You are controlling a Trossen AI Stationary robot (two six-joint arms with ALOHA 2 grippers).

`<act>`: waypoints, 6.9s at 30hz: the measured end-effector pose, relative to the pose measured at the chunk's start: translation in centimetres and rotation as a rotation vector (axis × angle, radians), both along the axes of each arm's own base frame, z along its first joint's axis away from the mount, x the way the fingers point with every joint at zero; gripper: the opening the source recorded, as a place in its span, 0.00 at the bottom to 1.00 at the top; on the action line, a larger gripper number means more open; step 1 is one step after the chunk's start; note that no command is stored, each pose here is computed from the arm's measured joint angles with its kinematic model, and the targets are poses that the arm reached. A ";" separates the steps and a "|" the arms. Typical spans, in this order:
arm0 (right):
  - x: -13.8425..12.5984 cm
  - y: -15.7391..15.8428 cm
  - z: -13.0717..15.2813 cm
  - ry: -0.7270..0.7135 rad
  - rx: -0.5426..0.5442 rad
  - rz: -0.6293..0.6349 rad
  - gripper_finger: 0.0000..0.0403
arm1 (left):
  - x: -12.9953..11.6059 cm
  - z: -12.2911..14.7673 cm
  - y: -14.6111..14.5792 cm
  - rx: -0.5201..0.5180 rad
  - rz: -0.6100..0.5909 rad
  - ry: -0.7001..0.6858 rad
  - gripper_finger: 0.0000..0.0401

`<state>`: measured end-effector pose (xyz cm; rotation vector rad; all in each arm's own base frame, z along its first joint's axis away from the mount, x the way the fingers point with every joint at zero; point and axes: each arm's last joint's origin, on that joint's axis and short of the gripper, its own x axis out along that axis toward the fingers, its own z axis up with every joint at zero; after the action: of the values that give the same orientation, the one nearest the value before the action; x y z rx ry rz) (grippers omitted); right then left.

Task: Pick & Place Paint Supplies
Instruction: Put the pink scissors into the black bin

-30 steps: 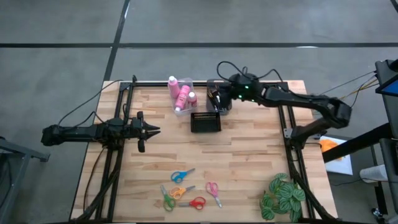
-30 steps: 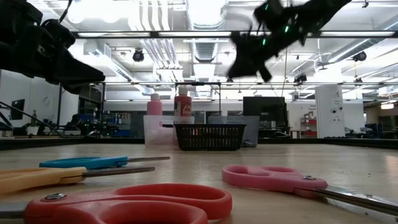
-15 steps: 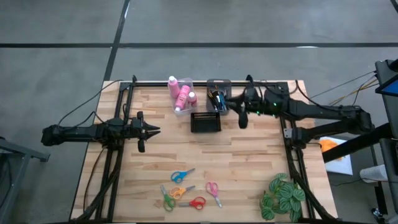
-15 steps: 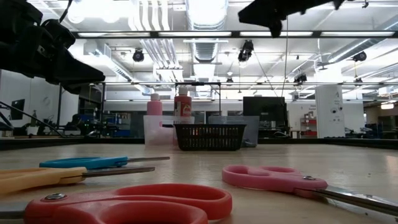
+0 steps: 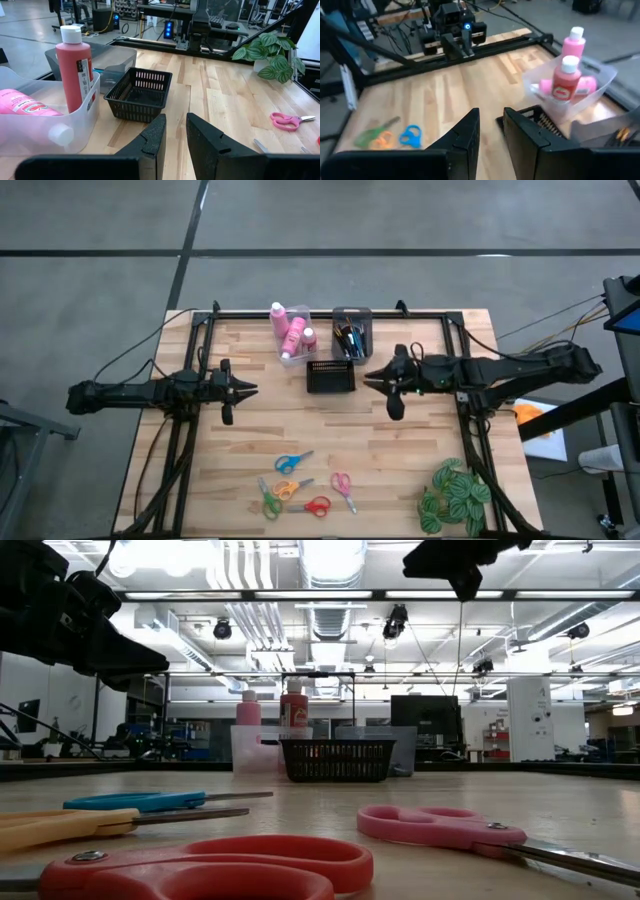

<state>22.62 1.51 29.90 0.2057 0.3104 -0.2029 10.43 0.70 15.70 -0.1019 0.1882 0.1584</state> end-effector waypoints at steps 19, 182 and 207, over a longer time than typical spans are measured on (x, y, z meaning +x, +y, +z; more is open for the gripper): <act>7.9 6.4 2.2 0.564 0.316 -0.082 0.21 | 0.0 0.0 0.0 0.000 -0.001 0.000 0.20; 11.9 -1.2 -2.0 0.575 0.543 -0.583 0.04 | 0.0 0.0 0.0 0.000 0.000 0.000 0.20; 16.1 -7.5 -11.5 0.478 0.814 -1.121 0.04 | 0.2 -0.3 0.2 0.013 0.064 0.034 0.20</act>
<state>38.69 -6.02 18.44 1.1483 0.7246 -1.2500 10.63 0.90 15.42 -0.0928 0.2179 0.2255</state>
